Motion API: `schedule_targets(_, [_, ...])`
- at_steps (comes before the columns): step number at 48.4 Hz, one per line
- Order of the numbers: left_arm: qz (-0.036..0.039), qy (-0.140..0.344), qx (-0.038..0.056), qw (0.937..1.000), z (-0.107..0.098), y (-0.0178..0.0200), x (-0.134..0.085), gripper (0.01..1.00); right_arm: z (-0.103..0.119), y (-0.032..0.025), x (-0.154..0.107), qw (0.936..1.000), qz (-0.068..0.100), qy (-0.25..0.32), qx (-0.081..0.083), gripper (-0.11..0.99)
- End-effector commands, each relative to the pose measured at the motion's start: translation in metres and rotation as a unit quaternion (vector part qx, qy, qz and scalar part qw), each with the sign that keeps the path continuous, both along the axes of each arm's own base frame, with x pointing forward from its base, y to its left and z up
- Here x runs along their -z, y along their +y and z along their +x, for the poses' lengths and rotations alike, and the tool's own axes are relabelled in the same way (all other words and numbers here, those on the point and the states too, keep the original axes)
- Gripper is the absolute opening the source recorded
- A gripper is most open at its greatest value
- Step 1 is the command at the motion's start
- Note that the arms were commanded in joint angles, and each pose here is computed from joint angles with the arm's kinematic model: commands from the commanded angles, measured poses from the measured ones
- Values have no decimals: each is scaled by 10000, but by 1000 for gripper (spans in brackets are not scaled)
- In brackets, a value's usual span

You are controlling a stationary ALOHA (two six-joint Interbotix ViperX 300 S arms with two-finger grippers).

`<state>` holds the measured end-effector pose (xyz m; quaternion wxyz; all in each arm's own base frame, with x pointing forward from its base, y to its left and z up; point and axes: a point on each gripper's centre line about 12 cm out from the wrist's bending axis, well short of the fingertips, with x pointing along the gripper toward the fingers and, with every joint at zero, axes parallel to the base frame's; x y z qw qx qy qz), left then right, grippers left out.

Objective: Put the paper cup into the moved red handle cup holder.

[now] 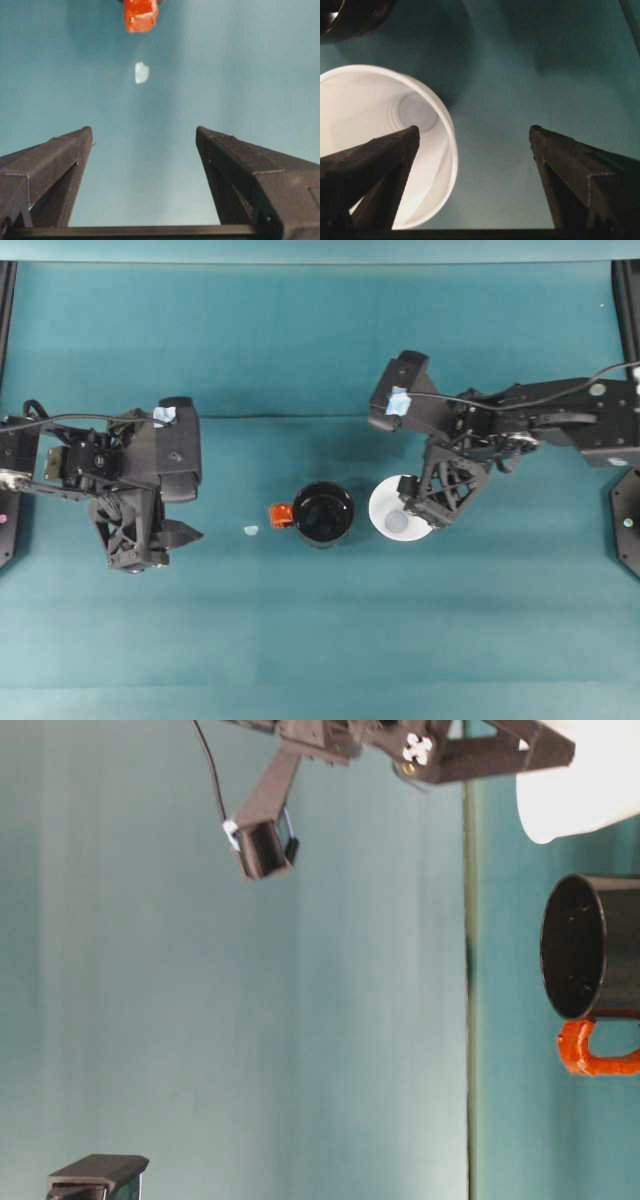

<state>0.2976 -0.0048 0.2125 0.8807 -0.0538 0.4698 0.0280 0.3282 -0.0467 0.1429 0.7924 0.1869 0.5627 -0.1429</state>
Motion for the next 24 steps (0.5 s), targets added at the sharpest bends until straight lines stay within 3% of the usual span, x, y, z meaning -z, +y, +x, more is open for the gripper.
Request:
schedule_targets(1, [11, -138, -1, 9999, 18, 6, -69, 910, 57, -15, -28, 10000, -3, -75, 48, 933])
schedule_targets(18, [11, -123, 7, 9999, 11, 2, -58, 909, 67, -16, 107, 9999, 35, 121, 60, 908])
schedule_targets(21, [11, -131, -1, 9999, 10, 6, -63, 909, 65, -13, 118, 9999, 53, 141, 76, 859])
schedule_targets(24, [11, -123, -1, 9999, 11, 6, -58, 907, 68, -13, 114, 9998, 64, 140, 95, 732])
